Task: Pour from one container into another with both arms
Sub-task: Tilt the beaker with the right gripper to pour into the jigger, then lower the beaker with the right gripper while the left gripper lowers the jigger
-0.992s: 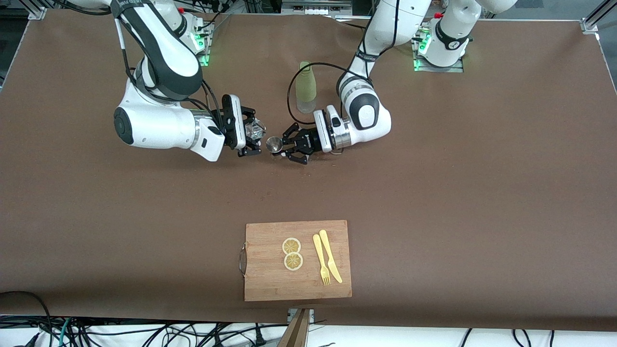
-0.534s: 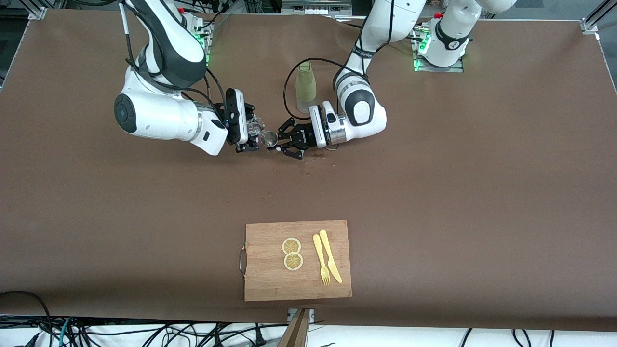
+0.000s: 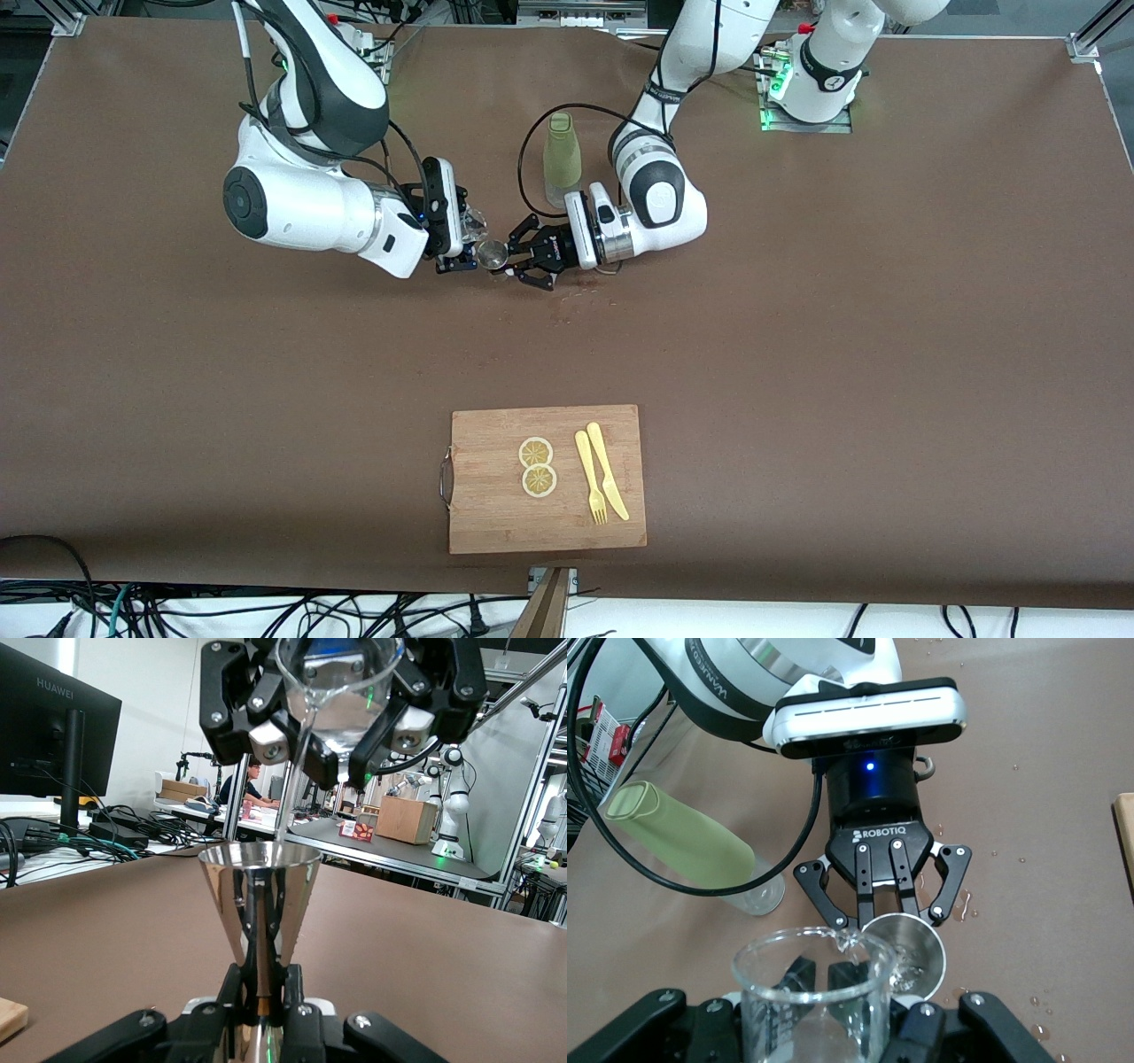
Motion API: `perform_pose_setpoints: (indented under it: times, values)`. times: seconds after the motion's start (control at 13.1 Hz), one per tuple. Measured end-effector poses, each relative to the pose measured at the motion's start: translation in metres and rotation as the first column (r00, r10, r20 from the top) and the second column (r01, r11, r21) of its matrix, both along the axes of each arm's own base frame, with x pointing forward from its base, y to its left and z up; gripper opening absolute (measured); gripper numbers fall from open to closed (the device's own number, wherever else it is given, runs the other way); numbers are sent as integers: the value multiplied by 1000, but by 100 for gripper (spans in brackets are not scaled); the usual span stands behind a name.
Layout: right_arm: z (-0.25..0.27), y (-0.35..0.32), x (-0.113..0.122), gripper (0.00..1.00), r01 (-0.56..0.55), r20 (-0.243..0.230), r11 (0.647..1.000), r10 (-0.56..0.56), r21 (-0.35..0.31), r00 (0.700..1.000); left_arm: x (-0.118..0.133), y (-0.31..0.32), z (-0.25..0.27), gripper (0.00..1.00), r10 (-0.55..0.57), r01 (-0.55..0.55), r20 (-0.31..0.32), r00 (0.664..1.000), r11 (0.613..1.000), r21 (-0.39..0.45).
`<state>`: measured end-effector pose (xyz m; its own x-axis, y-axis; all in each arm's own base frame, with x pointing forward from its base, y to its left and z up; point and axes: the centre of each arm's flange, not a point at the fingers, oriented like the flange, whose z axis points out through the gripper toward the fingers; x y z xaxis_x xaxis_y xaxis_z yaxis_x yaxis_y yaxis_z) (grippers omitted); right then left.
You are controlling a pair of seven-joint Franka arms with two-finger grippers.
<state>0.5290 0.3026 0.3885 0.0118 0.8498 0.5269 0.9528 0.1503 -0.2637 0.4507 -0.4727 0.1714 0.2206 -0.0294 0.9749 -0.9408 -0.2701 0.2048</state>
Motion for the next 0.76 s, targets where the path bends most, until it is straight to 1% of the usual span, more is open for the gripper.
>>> perform_pose_setpoints:
  times: [0.23,0.46,0.53,0.61,0.76]
  values:
    - [0,0,-1,12,-3,0,1000,3,-2,1000,0,0,2,21,0,0,1,1000,1000,-2]
    - [-3,0,-5,12,-25,-14,1000,24,-4,1000,1,-1,4,21,1,-1,3,1000,1000,-4]
    - [-3,0,-5,12,-32,-11,999,32,0,999,1,0,4,21,1,-1,8,1000,1000,-2]
    - [-2,0,-5,12,-36,-9,999,36,13,999,1,0,4,21,1,-1,15,1000,1000,1]
    - [0,-1,-3,12,-46,-5,996,47,82,999,0,2,2,21,1,-1,31,1000,1000,11]
